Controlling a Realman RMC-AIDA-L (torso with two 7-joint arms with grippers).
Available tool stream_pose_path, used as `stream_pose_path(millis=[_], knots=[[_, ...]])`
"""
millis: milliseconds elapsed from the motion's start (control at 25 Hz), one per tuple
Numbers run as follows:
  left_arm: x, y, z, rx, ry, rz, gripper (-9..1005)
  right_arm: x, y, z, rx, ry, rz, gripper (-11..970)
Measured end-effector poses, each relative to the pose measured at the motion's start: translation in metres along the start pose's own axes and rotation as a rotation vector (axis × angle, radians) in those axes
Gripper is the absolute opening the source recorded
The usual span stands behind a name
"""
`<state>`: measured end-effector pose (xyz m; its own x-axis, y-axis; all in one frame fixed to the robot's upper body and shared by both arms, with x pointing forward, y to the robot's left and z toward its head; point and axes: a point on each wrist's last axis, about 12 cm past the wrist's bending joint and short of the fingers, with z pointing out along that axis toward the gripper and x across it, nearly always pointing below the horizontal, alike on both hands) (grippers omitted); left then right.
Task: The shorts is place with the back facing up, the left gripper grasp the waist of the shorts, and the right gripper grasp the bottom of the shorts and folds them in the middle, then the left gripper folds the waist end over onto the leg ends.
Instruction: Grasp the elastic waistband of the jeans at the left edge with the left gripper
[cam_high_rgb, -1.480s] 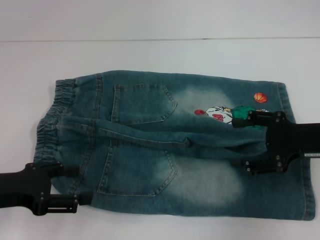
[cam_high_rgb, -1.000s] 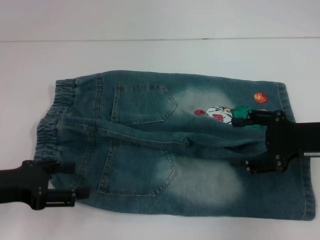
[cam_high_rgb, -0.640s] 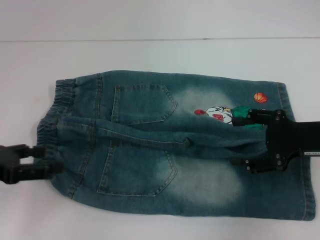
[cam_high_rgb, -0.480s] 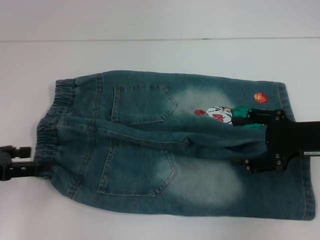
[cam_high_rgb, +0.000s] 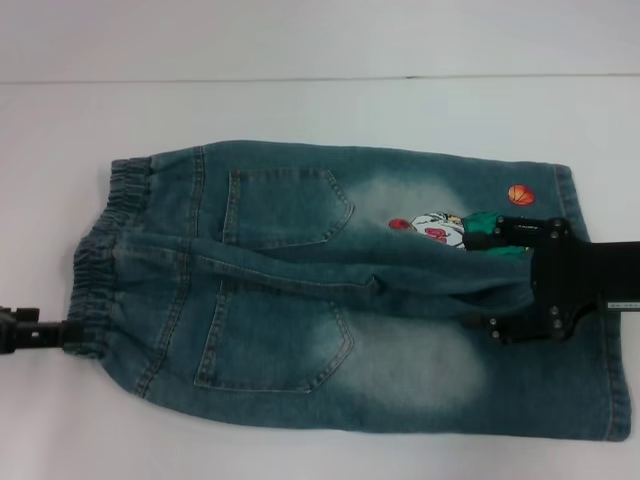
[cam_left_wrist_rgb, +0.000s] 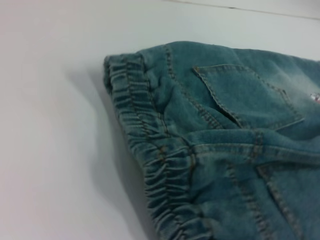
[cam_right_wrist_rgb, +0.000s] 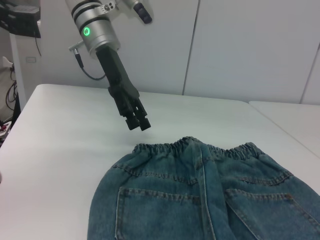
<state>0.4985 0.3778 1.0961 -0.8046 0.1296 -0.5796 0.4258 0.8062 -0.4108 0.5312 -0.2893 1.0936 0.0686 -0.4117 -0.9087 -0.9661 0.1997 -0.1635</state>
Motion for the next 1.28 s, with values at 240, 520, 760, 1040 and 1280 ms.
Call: stream_pose_path(millis=[240,520,760,1040,1280], knots=[[-0.024,-0.001,-0.006,0.009,0.068,-0.148,873,-0.002,-0.002,0.0,-0.002,-0.001,-0.003,877],[-0.037,0.0,0.001,-0.026,0.157,-0.233,873,-0.002,-0.002,0.0,0.001,0.001,-0.016,878],[-0.033,0.004,0.007,-0.032,0.165,-0.263,873,-0.002,-0.002,0.002,-0.001,0.003,-0.024,878],[-0.033,0.007,0.012,-0.045,0.158,-0.271,873,-0.003,-0.004,0.003,-0.001,0.007,-0.031,877],[-0.036,0.006,0.016,-0.036,0.169,-0.267,873,-0.003,-0.004,0.003,-0.002,0.006,-0.032,877]])
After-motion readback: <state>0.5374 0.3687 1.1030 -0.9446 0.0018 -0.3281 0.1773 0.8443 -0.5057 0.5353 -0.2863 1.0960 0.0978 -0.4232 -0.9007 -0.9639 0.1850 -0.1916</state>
